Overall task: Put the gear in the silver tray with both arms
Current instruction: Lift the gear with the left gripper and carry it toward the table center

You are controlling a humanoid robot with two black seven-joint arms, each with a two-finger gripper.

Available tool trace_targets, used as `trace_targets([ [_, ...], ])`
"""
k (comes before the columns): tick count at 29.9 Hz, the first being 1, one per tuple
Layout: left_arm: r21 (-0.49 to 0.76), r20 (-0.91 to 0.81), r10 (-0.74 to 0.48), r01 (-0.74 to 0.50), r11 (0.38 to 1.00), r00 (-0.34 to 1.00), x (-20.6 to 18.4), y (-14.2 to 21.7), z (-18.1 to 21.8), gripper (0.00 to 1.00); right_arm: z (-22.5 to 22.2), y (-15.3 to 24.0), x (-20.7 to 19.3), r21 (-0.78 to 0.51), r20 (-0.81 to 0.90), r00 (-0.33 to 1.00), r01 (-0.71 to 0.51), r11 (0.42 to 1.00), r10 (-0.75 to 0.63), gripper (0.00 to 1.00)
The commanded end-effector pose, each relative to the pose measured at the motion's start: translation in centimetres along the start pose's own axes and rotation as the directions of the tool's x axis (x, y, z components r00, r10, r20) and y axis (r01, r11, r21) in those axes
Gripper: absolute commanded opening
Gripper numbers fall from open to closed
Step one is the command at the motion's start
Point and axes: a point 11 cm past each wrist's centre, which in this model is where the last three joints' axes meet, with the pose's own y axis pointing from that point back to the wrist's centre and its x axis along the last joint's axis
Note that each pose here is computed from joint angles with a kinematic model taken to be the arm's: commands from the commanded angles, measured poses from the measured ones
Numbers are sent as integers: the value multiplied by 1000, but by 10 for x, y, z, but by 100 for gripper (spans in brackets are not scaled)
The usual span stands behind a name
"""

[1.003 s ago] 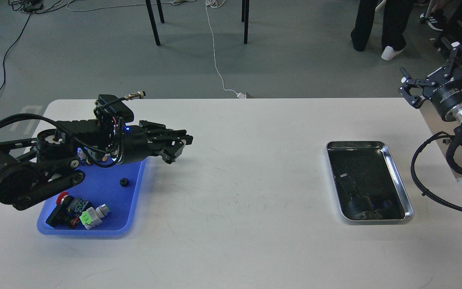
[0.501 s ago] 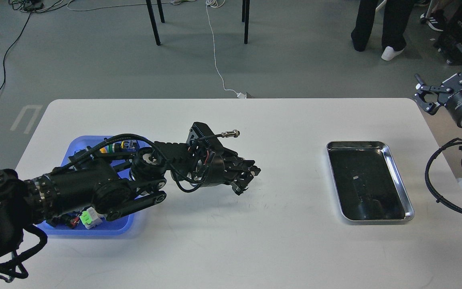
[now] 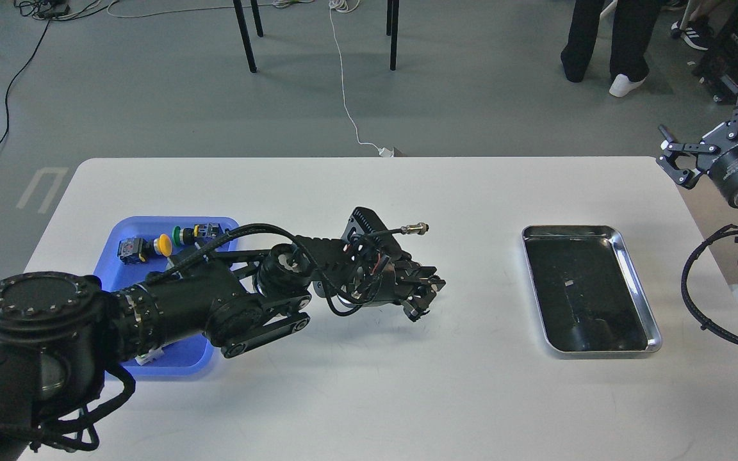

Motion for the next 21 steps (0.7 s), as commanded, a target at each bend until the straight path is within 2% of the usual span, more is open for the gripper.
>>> trace_targets([
  [1,45,-17,-19,20,999,1000,-11,2,-14,17,1,-2,-3,-6,-8,1000,10,1000,-10,100],
  [9,43,4,-48,48,998,999,-19,2,-14,23,2,-3,-7,-21,-33,999,25,999,-25,100],
  [14,40,4,-33,33,999,999,-17,2,-13,39,4,-3,-8,-24,-33,999,26,999,-27,100],
  [17,34,-3,-26,26,999,1000,-16,1,-11,44,3,-3,-8,-24,-35,999,26,999,-27,100],
  [21,7,-60,18,-17,1000,998,-4,1,-6,56,1,-3,-8,-21,-38,999,26,999,-27,100],
])
